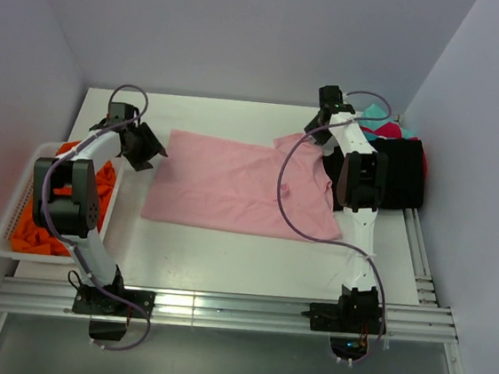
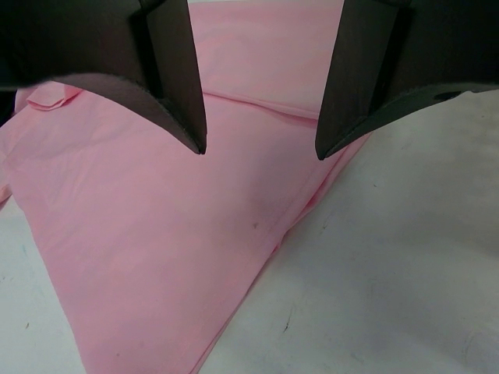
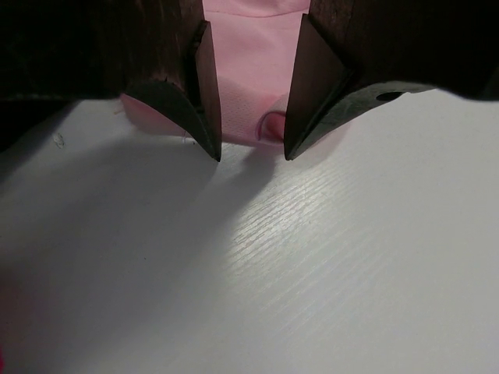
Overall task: Fold and stack the t-shirts
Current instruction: Grap the side of the flattened tshirt furthest away from the robot with both arms
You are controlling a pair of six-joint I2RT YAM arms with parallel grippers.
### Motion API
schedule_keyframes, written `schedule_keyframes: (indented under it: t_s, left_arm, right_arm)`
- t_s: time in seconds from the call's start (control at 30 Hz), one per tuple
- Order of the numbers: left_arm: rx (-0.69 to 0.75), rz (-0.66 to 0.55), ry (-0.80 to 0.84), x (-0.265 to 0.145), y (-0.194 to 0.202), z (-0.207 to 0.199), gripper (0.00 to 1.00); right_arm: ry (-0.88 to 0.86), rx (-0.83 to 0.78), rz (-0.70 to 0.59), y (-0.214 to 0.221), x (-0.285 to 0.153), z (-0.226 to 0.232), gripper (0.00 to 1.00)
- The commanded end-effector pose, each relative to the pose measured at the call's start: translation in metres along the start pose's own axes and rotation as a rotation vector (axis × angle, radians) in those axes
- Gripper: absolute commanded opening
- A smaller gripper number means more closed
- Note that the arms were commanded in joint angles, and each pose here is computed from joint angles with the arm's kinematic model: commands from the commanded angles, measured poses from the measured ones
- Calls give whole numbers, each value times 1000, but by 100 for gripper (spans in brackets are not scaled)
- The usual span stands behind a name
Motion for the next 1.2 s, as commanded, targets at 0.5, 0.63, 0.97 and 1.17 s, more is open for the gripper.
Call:
schedule_keyframes:
  t_s: [0.5,0.63,0.97,1.17]
  left_arm:
    - [-24,-40,46,-16,4,-2,63]
    - [-27,-42,39,-16,5,0,63]
    - [-16,-84,21,-1,-21,-19,63]
    - [-10,-64,25,35,-52,-43,66]
  right_arm:
    - [-3,18,52,6,6,1,16]
    - [-1,18,57,8,9,1,5]
    - [-51,11,1,-4,-15,4,0]
    - [-72,2,-10,-16,-41,7,0]
Point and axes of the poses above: each gripper's point midway between its finger pads, its own x axis out along the fingers, its own z axis along the line the jaws close on, y = z × x, the point moved 10 cm from there along -x, back along the fingers, and after that the axes turned 6 degrees about -x, right-handed, at the moved point
